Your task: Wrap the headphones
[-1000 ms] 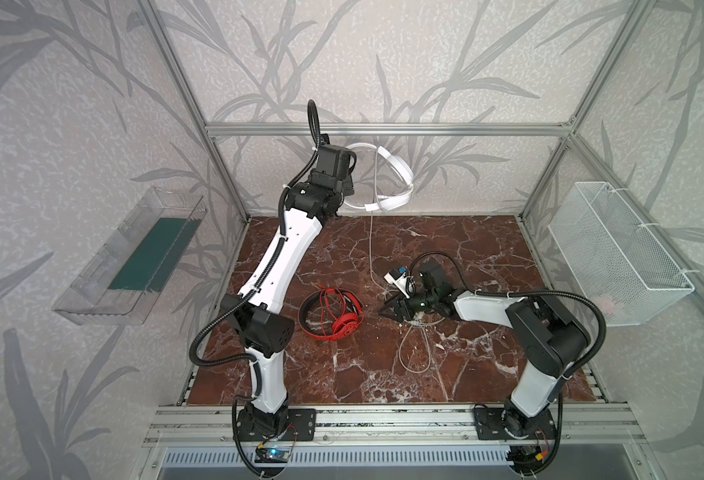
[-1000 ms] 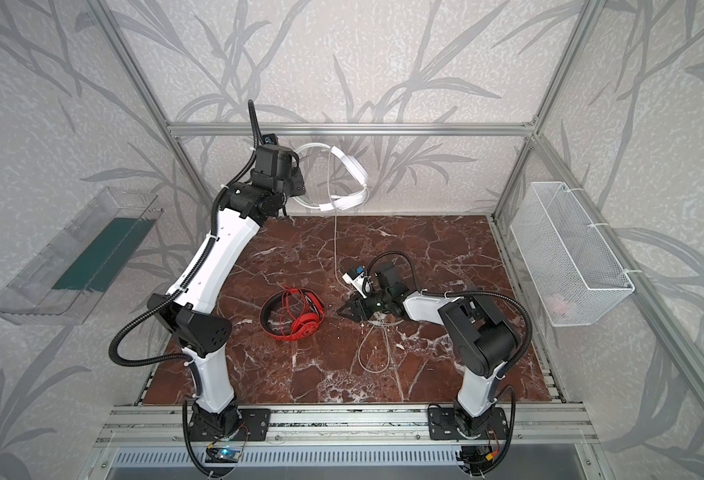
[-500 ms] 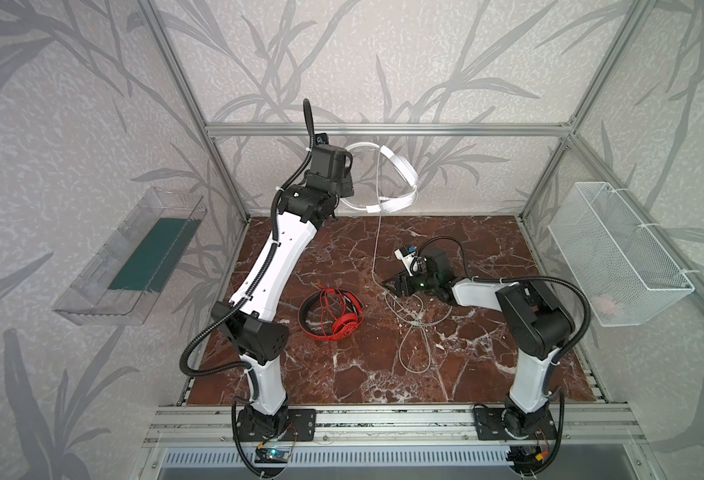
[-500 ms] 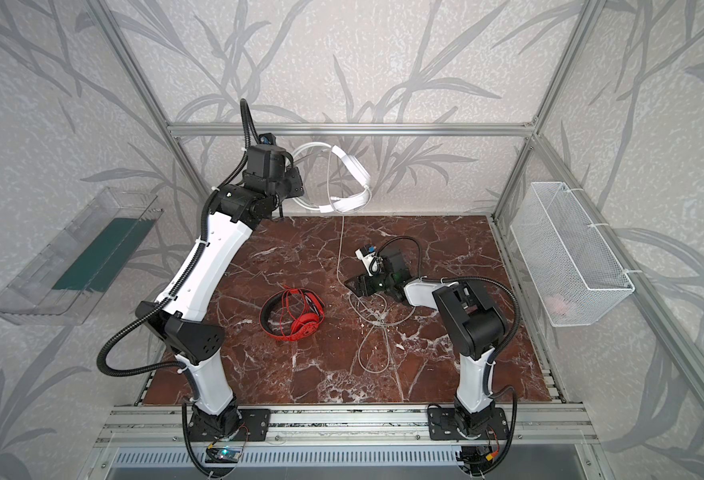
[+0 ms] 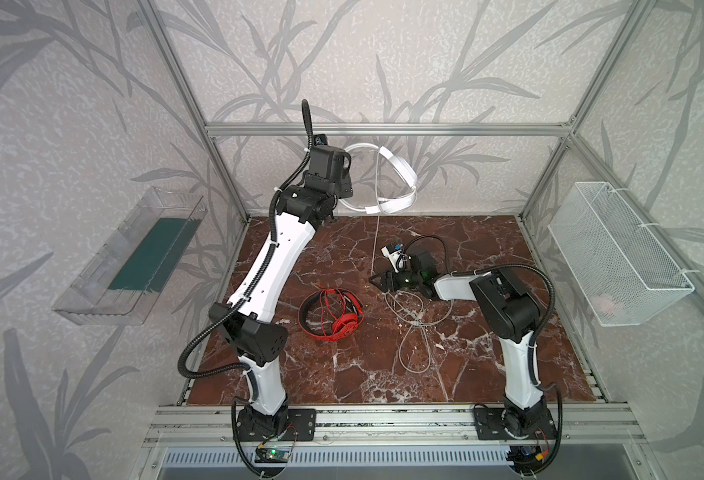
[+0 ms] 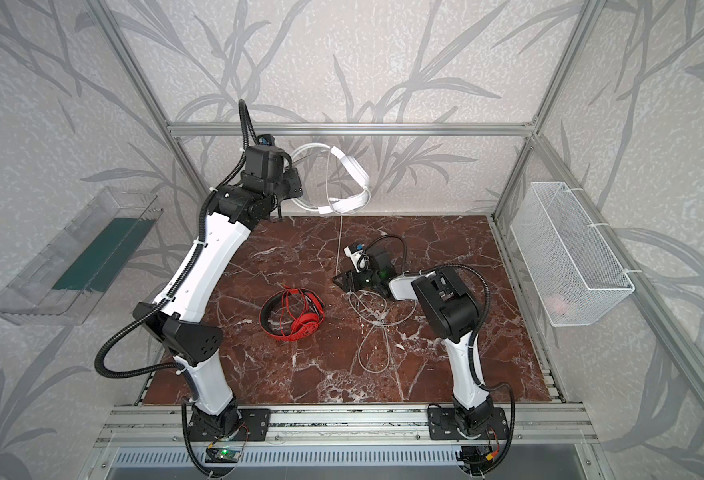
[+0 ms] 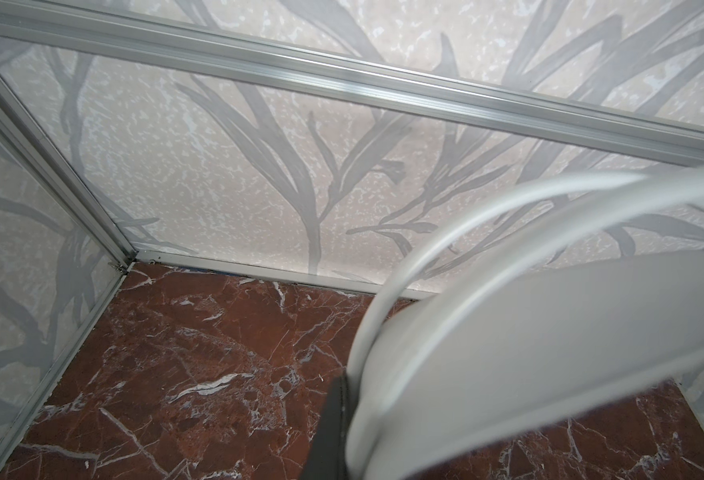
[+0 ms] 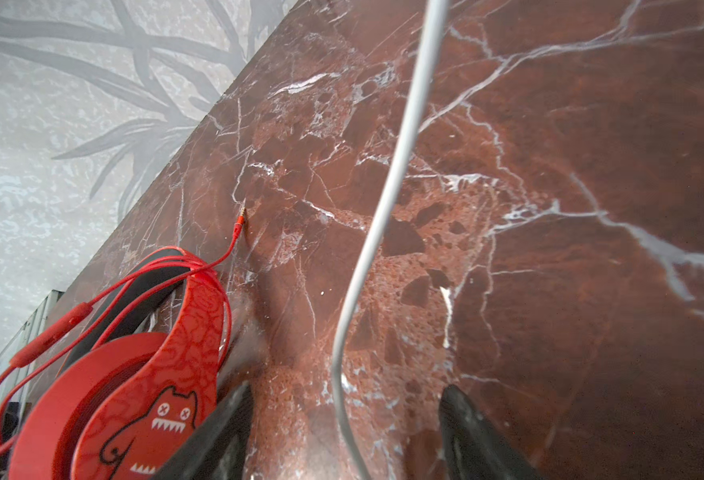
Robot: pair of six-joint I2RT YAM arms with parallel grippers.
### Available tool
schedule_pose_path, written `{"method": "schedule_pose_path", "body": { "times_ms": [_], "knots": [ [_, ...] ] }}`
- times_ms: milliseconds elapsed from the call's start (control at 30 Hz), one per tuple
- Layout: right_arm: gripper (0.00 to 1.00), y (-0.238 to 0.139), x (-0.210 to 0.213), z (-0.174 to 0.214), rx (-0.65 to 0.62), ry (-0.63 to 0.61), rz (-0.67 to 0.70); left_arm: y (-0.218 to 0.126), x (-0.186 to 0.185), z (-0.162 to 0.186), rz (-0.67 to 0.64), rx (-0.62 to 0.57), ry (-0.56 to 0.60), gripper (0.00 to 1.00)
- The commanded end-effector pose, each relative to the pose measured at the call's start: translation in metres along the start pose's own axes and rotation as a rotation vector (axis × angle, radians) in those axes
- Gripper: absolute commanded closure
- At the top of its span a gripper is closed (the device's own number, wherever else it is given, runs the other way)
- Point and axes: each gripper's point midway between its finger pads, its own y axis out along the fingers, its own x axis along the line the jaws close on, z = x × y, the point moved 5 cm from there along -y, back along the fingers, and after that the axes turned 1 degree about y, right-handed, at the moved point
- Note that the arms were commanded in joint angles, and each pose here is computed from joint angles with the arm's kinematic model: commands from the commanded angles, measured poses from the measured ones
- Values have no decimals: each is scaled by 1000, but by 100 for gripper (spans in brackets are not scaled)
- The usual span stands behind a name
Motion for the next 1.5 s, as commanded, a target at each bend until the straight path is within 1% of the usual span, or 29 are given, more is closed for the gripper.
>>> {"method": "schedule_pose_path", "body": {
  "times_ms": [0, 167, 367, 400, 533, 633, 700, 767, 933, 1067, 1267, 1467],
  "knots": [
    [29, 12, 0, -6, -13, 0, -14, -12, 2, -16, 18, -61, -66, 100],
    [33, 29, -9, -4, 35, 60, 6, -9, 2, -14, 17, -54, -71, 100],
    [47, 40, -8, 5, 66, 79, 3, -6, 3, -9, 12, -44, -74, 100],
    [51, 40, -9, 7, 64, 85, -3, -6, 3, -9, 12, -43, -76, 100],
    [73, 38, -4, 9, 36, 93, -44, -5, 6, -5, 5, -41, -80, 100],
    [87, 31, 4, 10, 11, 79, -79, -4, 9, -1, -2, -37, -88, 100],
    [95, 26, 8, 11, 4, 68, -90, -3, 10, 0, -2, -38, -95, 100],
    [100, 21, 12, 14, 0, 60, -102, -2, 12, 2, -5, -35, -98, 100],
    [100, 5, 24, 20, 2, 44, -124, 1, 15, 5, -16, -32, -97, 100],
    [100, -14, 42, 24, 30, 8, -175, 8, 18, 12, -34, -17, -88, 100],
    [100, -52, 83, 37, 127, -133, -210, 24, 25, 29, -80, 7, -89, 100],
    [100, -90, 126, 60, 179, -272, -248, 40, 34, 49, -110, 32, -115, 100]
  ]
}}
